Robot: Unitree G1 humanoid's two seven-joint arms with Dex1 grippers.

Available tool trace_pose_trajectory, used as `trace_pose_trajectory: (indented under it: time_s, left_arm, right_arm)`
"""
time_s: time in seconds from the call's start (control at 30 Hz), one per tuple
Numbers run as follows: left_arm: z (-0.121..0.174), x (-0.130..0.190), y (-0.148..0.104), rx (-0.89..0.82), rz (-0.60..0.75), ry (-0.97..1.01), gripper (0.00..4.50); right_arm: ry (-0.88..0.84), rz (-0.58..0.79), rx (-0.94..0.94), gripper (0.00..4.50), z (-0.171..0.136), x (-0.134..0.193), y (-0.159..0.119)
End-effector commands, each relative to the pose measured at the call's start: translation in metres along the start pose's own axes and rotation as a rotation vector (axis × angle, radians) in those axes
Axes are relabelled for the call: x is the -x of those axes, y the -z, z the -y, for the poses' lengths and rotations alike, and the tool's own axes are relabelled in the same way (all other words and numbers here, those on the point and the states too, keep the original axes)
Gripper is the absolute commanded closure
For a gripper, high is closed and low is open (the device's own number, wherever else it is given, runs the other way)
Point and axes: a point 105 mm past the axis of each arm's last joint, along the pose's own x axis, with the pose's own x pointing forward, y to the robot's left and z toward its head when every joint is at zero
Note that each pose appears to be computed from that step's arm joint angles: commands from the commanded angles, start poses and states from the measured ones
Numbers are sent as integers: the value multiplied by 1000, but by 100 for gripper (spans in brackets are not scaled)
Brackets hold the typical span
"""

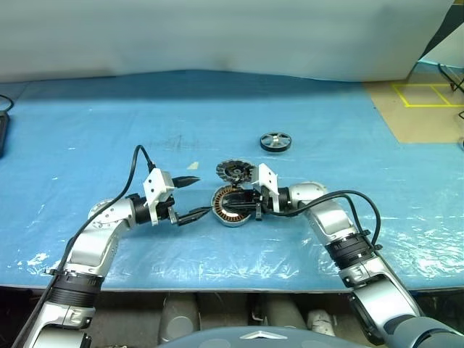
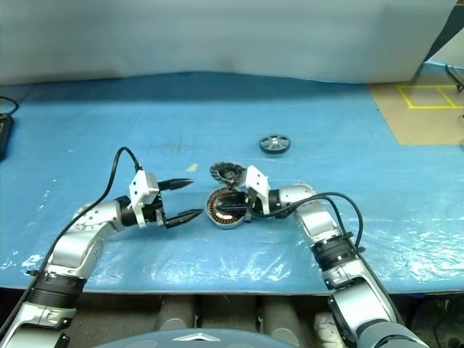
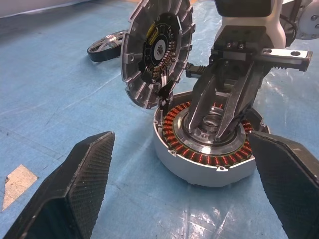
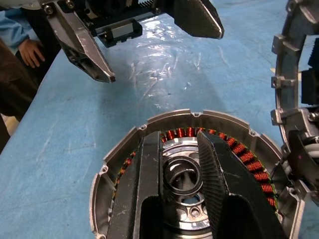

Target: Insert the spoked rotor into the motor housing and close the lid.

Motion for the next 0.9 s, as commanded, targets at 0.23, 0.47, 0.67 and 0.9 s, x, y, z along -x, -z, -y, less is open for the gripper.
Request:
trace_pose_trajectory:
  time_s: [0.23, 0.47, 0.67, 0.9]
  left_arm:
    - [0, 4, -6, -25, 16, -8, 0]
    - [-1, 4, -6, -25, 15, -8, 0]
    - [-2, 4, -3, -22, 11, -9, 0]
    - [0, 3, -6, -26, 14, -7, 0]
  right_arm:
    - [-11, 40, 41, 389, 1, 1, -10]
    - [-7, 47, 27, 283, 1, 1, -10]
    - [2, 64, 40, 221, 3, 2, -13]
    - [-20, 86, 25, 221, -1, 3, -18]
